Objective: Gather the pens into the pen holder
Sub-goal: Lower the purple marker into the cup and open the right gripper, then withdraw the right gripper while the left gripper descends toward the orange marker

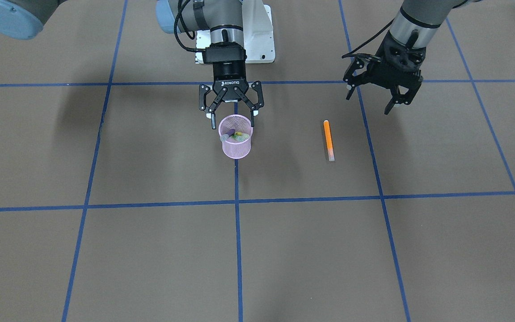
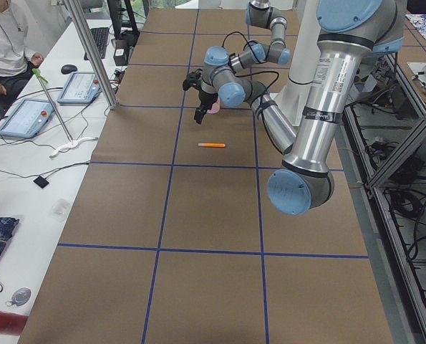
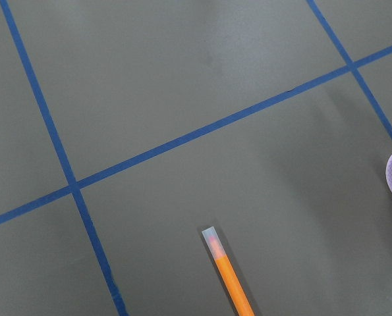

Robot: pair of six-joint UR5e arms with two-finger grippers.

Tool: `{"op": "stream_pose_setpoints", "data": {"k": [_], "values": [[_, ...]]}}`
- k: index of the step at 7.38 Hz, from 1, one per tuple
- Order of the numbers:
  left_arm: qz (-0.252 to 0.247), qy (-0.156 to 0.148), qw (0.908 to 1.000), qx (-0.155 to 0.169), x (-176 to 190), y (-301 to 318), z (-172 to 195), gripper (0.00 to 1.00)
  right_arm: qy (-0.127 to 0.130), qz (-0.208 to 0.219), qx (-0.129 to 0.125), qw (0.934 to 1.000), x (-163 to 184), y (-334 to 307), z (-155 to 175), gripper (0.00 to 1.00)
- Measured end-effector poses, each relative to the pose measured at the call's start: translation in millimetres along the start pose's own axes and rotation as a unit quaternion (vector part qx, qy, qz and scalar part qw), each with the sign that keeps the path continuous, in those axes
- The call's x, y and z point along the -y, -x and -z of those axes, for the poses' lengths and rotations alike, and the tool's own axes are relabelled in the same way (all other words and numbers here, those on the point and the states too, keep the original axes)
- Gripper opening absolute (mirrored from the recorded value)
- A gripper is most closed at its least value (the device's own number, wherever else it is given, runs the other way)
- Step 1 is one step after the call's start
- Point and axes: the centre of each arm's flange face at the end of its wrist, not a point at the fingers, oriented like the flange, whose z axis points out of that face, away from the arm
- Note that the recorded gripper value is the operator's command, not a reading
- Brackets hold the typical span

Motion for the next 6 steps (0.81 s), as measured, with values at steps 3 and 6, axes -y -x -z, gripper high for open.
{"op": "stream_pose_setpoints", "data": {"k": [3,6], "values": [[0.006,0.001,1.0,-0.001,0,-1,-1,1.0,0.05,-0.03,0.025,0.998,42,-7,6,0.99],[0.014,0.017,0.9998,0.003,-1,-2,-21,1.0,0.16,-0.066,0.031,0.9844,124,-49,-23,1.0]]}}
